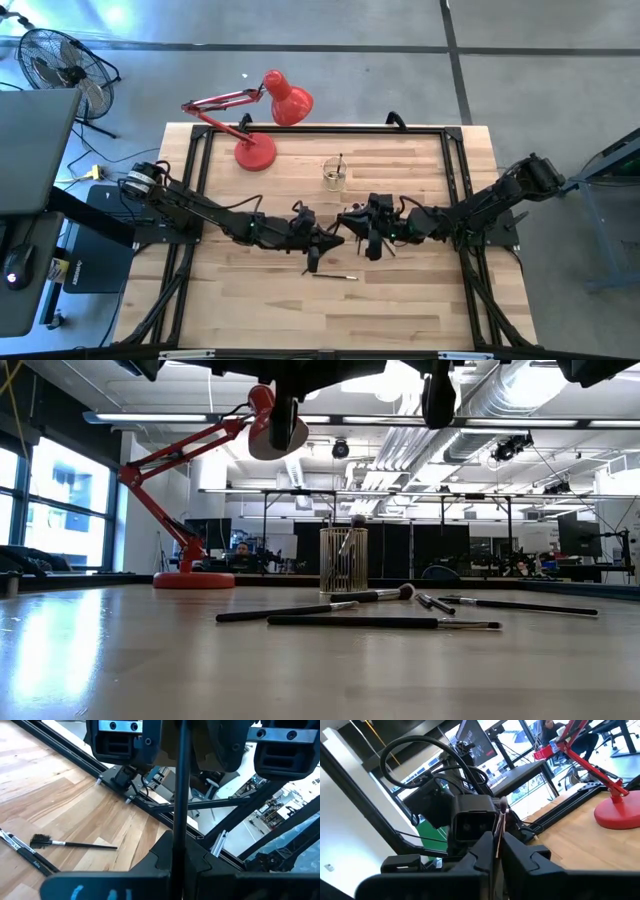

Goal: Put items in baskets/containers
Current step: Put the makeup brush into the wire bin

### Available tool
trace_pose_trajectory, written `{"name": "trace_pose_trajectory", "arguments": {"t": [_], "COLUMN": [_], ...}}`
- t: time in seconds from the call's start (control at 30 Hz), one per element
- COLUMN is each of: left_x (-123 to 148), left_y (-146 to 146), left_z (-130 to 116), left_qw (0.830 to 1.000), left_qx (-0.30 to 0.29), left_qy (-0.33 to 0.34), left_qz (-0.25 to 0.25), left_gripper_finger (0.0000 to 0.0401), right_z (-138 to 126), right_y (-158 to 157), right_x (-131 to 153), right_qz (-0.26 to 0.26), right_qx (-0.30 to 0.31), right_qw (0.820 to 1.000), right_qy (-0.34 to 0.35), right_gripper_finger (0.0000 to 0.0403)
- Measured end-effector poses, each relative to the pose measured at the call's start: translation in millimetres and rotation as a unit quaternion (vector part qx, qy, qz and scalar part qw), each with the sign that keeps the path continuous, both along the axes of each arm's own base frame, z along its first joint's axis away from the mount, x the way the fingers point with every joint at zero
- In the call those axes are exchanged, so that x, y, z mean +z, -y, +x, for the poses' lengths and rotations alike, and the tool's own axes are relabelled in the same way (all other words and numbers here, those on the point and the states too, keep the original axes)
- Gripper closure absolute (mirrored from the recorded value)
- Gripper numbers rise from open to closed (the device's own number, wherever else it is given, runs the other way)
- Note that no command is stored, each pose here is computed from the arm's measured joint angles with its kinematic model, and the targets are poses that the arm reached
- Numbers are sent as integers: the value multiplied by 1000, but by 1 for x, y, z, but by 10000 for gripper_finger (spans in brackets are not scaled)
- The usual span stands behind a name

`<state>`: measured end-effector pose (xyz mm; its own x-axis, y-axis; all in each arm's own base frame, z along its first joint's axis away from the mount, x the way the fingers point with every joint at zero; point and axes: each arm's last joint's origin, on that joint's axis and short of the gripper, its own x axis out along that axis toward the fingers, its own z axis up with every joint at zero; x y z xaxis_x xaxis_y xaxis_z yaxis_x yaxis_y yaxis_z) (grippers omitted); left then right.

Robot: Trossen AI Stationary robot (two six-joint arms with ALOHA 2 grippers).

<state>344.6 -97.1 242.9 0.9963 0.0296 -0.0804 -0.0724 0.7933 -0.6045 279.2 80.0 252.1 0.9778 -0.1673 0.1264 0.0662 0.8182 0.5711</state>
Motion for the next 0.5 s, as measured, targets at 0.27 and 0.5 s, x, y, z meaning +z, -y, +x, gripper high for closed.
{"name": "trace_pose_trajectory", "arguments": {"t": [0.27,0.5], "left_x": [-1,-8], "left_y": [0,-21], "left_z": [0,2], "left_qw": [999,995], "left_qx": [-20,-52], "left_qy": [-4,-59], "left_qz": [36,63], "left_gripper_finger": [350,298], "right_z": [0,0], "right_y": [0,0], "right_x": [-1,-8], "right_qz": [-4,-13], "right_qx": [-7,-16], "right_qw": [1000,999], "right_qy": [-5,-39], "right_gripper_finger": [393,380]}}
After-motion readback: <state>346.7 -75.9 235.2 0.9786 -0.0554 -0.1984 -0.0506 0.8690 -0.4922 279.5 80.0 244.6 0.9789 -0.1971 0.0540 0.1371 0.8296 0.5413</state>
